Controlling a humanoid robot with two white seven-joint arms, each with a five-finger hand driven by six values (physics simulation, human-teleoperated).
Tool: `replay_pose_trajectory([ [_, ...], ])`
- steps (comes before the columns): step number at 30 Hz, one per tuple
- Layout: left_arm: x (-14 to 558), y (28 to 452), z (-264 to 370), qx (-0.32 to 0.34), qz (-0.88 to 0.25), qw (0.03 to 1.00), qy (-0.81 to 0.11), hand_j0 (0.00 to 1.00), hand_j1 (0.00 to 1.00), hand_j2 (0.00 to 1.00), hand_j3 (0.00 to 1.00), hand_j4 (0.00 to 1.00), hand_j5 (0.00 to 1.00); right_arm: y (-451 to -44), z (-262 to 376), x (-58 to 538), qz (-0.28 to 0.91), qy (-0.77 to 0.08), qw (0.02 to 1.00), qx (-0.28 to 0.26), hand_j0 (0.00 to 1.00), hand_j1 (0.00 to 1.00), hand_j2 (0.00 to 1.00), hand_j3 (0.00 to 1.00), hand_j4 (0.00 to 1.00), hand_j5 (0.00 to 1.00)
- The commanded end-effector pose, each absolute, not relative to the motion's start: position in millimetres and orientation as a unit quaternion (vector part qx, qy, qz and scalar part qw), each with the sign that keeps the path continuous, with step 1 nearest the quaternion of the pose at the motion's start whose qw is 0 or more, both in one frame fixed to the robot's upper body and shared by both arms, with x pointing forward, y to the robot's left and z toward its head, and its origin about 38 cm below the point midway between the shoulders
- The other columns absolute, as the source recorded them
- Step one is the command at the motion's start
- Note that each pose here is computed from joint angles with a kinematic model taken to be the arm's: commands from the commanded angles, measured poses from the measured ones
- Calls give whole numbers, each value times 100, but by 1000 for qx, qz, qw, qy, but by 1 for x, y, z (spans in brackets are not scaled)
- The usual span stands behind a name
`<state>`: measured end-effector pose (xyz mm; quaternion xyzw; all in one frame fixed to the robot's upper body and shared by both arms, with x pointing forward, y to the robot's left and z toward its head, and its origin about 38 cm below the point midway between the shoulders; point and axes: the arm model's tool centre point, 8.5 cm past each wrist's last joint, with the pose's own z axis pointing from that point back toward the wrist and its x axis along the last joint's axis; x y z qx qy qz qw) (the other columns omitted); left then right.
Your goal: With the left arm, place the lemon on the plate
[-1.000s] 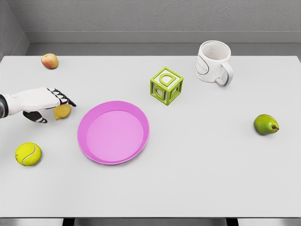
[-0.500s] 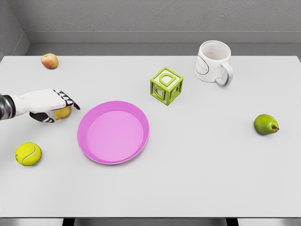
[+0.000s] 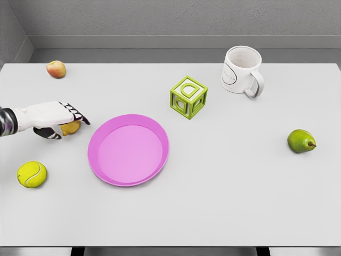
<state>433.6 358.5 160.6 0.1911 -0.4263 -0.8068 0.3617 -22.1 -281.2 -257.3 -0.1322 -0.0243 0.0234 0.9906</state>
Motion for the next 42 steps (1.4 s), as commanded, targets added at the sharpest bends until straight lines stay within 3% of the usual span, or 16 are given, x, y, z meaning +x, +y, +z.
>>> replay_pose_trajectory([
  [1, 434, 360, 159, 193, -807, 365, -423, 78, 78, 78, 78, 78, 78, -281, -257, -22, 23, -24, 991, -132, 100, 100, 100, 100, 100, 100],
  [10, 434, 360, 158, 194, -809, 364, -419, 64, 64, 64, 64, 64, 64, -281, -257, -22, 23, -24, 991, -132, 100, 100, 100, 100, 100, 100],
  [42, 439, 346, 193, 213, -798, 331, -455, 61, 61, 61, 61, 61, 61, -281, -257, -22, 23, -24, 991, -132, 100, 100, 100, 100, 100, 100],
])
